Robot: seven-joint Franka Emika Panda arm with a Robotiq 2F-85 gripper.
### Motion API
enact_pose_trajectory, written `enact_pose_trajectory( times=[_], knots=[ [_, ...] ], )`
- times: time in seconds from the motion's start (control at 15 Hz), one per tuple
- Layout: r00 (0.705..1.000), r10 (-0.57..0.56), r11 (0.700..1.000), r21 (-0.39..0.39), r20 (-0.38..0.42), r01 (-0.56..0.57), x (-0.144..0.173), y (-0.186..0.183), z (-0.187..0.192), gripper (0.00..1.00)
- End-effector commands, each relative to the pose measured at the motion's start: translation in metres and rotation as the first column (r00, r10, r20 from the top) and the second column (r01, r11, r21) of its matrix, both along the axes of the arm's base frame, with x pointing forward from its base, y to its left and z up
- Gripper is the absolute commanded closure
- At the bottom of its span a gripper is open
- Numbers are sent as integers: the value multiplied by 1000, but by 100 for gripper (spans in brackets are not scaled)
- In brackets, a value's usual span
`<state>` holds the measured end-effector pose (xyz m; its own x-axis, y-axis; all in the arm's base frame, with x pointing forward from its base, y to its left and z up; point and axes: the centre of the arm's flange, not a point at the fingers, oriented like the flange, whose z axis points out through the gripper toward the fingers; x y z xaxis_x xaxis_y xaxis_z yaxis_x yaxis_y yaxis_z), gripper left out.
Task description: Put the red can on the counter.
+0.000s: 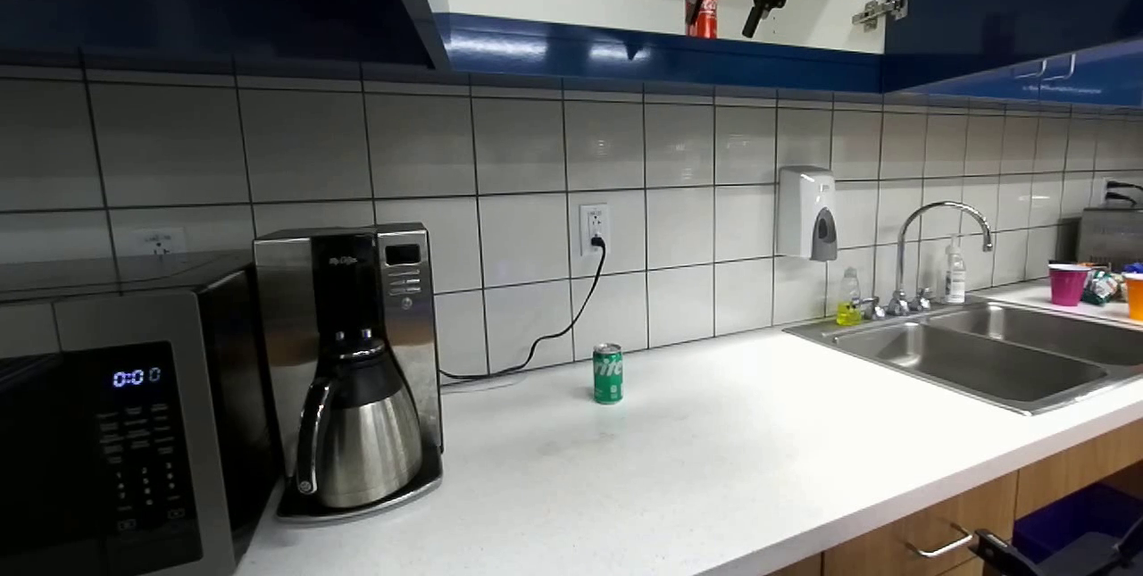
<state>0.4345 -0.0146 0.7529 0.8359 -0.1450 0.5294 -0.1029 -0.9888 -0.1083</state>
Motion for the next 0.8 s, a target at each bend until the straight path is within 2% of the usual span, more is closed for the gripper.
enact_pose_trajectory(
  times=[0.0, 0.73],
  knots=[
    [997, -78, 997, -4, -12, 78, 11, -17, 19, 0],
    [986, -166, 986, 2, 9, 166, 75, -51, 41, 0]
  ],
)
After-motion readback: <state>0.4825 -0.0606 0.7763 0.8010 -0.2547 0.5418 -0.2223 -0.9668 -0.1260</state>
